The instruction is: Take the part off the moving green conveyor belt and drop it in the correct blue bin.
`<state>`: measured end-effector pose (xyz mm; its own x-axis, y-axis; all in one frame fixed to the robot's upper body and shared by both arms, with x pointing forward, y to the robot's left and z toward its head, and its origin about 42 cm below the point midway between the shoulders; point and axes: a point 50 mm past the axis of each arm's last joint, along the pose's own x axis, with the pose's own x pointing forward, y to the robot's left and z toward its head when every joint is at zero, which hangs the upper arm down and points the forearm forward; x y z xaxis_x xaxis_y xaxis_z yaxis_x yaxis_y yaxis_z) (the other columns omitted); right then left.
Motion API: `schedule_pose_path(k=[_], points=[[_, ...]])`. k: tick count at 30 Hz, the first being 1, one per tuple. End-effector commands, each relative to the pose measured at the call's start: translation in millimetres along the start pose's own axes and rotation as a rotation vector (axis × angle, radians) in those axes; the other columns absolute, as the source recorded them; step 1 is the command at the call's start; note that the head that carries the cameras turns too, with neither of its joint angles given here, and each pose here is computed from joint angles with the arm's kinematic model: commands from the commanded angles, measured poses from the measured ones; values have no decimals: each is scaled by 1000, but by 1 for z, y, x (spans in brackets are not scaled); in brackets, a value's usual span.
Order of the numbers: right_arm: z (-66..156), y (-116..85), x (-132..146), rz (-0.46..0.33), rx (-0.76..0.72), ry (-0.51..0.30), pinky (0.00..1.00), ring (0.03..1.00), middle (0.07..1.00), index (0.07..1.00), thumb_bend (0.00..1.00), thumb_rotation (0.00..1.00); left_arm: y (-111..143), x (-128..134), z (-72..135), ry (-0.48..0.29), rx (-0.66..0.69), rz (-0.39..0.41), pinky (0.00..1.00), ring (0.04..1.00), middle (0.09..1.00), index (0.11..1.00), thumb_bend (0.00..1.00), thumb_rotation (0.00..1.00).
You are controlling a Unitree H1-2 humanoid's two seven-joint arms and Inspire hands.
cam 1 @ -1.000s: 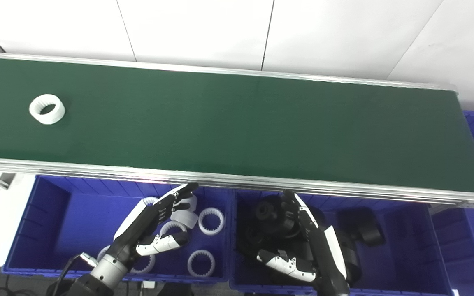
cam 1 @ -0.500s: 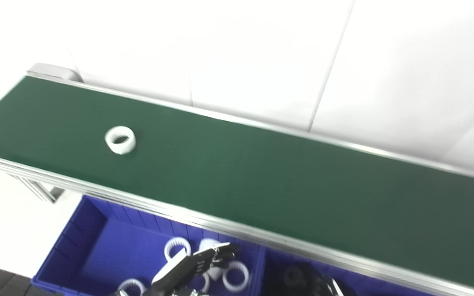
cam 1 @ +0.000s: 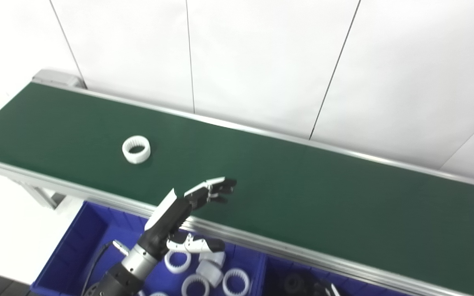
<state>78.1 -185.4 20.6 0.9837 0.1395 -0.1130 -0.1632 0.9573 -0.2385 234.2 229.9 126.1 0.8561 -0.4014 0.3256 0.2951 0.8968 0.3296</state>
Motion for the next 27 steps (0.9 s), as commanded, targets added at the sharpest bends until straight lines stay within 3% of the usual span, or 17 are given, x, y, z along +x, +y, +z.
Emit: schedule_pose_path(k=[1,6,9,10,14,18,22,27], points=[[7,0,4,-15,19,-73,700,845,875,919,807,354,14,20,14,-74,79,12,777,863,899,873,705,634],[6,1,7,-14,10,-79,747,835,863,909,803,366,36,63,23,-71,195,-5,823,894,932,905,691,675],[5,1,9,-22,14,-82,703,811,855,897,808,369,47,85,25,-30,268,-17,858,907,935,909,692,701],[6,2,9,-25,15,-84,633,765,844,884,821,370,51,92,26,-14,290,-17,867,911,935,907,699,685],[5,2,11,-29,14,-89,587,745,833,874,844,408,63,113,27,32,357,-14,871,919,937,903,701,633],[7,2,12,-34,12,-104,556,730,827,859,857,435,76,132,17,98,433,-19,836,911,934,887,711,507],[8,1,15,-25,14,-122,615,757,814,847,883,478,87,146,1,162,526,-39,796,893,929,885,737,408],[8,1,16,-22,18,-130,643,759,812,843,896,511,95,156,-21,239,615,-51,795,895,924,878,758,428]])
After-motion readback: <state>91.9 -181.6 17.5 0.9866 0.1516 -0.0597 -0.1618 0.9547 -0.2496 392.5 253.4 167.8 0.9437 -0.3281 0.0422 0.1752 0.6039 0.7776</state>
